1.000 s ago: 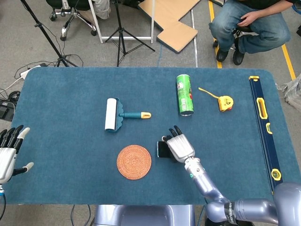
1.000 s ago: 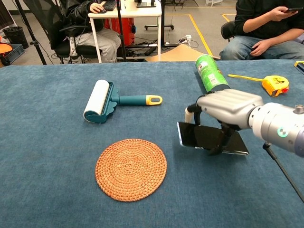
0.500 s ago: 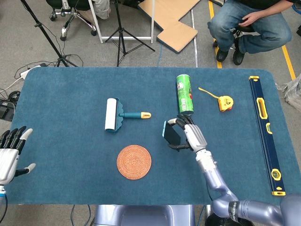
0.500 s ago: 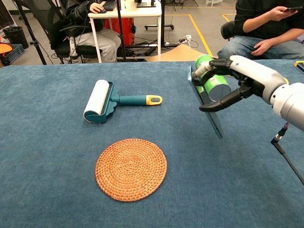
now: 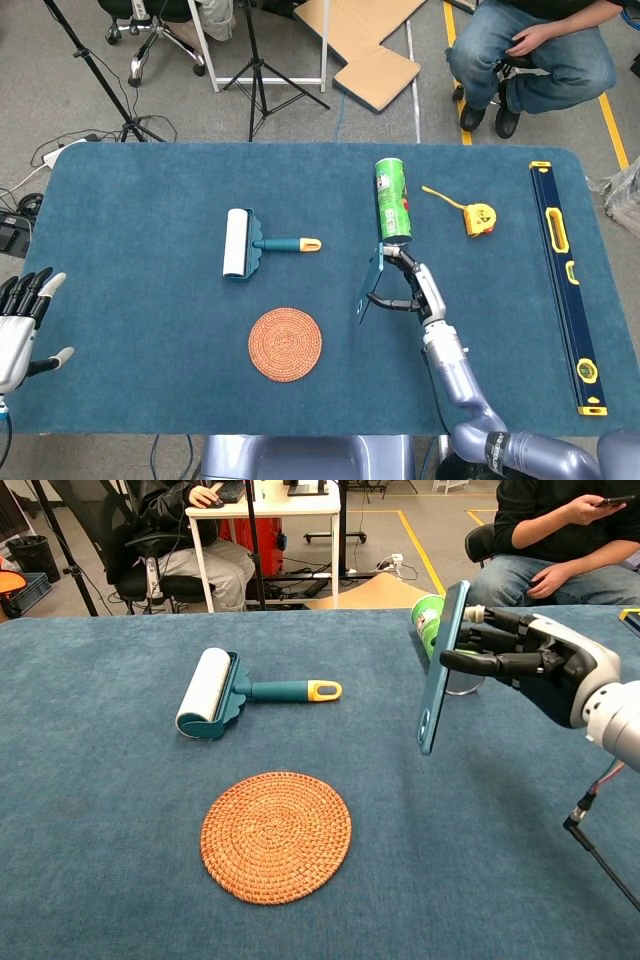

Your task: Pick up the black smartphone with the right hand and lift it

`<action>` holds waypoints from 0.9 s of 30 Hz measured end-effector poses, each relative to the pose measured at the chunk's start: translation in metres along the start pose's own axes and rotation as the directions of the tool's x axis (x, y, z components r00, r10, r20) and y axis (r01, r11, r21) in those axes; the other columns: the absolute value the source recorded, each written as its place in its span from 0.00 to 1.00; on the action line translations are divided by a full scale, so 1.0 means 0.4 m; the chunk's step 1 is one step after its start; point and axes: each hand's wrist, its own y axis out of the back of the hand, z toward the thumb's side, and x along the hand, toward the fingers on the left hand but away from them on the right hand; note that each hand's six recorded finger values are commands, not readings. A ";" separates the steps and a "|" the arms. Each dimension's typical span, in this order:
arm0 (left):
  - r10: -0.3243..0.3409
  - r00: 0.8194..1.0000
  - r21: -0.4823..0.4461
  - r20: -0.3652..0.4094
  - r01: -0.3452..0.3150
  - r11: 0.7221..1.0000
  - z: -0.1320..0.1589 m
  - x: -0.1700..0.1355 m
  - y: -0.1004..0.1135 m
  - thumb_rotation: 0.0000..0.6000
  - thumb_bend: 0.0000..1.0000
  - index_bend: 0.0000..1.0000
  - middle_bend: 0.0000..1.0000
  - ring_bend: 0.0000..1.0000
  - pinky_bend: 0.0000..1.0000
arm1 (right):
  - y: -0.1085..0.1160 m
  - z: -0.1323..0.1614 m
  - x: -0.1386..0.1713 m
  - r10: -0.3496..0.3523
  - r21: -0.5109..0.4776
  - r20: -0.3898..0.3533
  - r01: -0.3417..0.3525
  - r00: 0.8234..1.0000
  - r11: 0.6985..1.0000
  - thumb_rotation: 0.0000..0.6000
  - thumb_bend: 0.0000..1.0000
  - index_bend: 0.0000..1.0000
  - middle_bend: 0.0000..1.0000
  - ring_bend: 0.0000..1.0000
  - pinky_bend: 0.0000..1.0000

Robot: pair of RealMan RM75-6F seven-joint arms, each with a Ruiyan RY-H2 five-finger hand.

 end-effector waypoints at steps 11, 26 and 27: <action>0.000 1.000 0.006 0.007 0.000 1.000 0.006 -0.005 -0.003 1.00 0.00 0.00 0.00 0.00 0.00 | -0.011 -0.089 0.031 0.014 -0.283 0.095 0.013 0.995 0.959 1.00 0.54 0.45 0.45 0.13 0.22; -0.007 1.000 0.015 0.011 0.007 1.000 0.014 -0.009 -0.011 1.00 0.00 0.00 0.00 0.00 0.00 | 0.042 -0.161 0.061 0.015 -0.346 0.161 0.042 0.987 0.937 1.00 0.39 0.09 0.04 0.00 0.00; -0.006 1.000 0.016 0.011 0.006 1.000 0.014 -0.010 -0.011 1.00 0.00 0.00 0.00 0.00 0.00 | 0.051 -0.162 0.063 0.008 -0.338 0.157 0.046 0.988 0.940 1.00 0.35 0.09 0.02 0.00 0.00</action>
